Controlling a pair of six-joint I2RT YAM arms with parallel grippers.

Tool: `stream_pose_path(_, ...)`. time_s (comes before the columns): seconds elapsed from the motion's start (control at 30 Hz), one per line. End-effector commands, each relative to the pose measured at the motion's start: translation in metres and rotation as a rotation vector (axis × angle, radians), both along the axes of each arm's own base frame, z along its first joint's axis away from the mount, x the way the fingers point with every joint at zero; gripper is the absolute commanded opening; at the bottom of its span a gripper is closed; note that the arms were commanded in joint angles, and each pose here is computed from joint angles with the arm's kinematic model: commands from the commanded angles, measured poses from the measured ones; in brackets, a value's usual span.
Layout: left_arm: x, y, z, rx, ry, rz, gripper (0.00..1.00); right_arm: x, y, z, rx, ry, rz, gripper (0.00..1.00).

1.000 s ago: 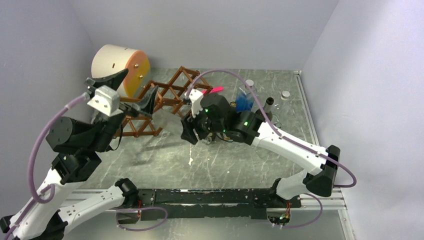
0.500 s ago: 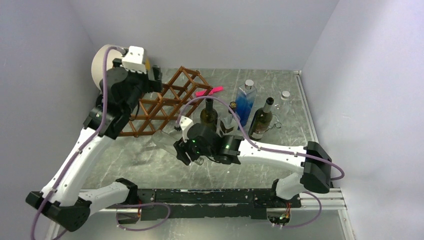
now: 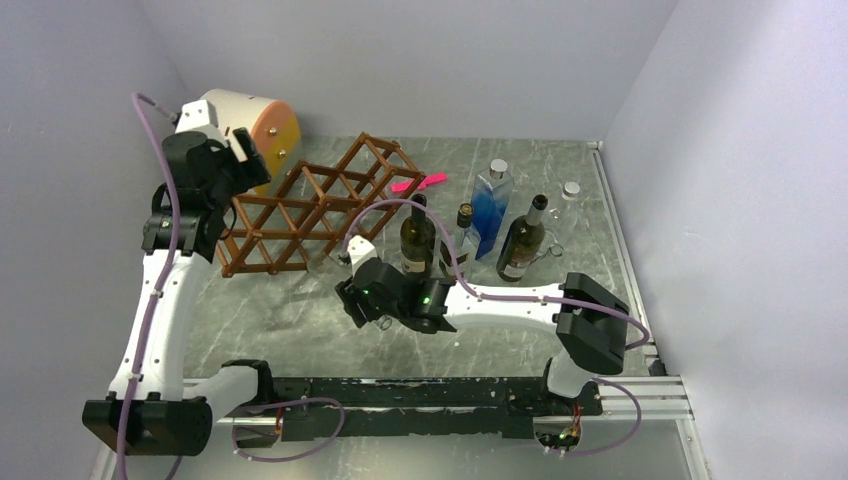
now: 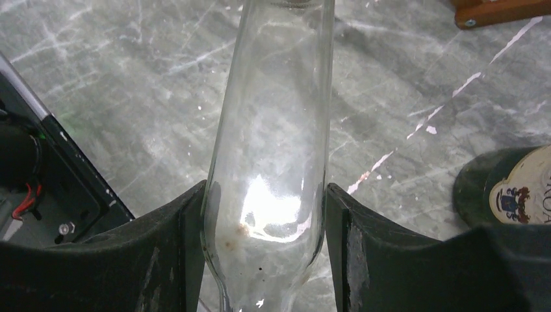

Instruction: Put the wine bottle on the wine rack

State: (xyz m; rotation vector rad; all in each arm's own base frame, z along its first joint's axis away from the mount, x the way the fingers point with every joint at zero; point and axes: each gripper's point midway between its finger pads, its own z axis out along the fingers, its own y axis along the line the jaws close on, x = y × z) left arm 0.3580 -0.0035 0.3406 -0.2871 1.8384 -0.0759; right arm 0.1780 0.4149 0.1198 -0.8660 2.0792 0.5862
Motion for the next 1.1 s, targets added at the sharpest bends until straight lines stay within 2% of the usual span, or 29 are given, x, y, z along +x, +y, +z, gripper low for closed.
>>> stream_pose_path(0.0, -0.023, 0.026, -0.031, -0.082, 0.087, 0.088, 0.86, 0.017, 0.034, 0.056, 0.206, -0.085, -0.048, 0.0)
stream_pose_path(0.5, -0.038, 0.026, -0.082, -0.151, 0.2, 0.073, 0.74, 0.03, 0.057, 0.054, 0.288, -0.122, -0.073, 0.0)
stream_pose_path(1.07, -0.046, 0.015, -0.096, -0.174, 0.259, 0.019, 0.72, 0.083, 0.102, 0.029, 0.366, -0.24, -0.271, 0.0)
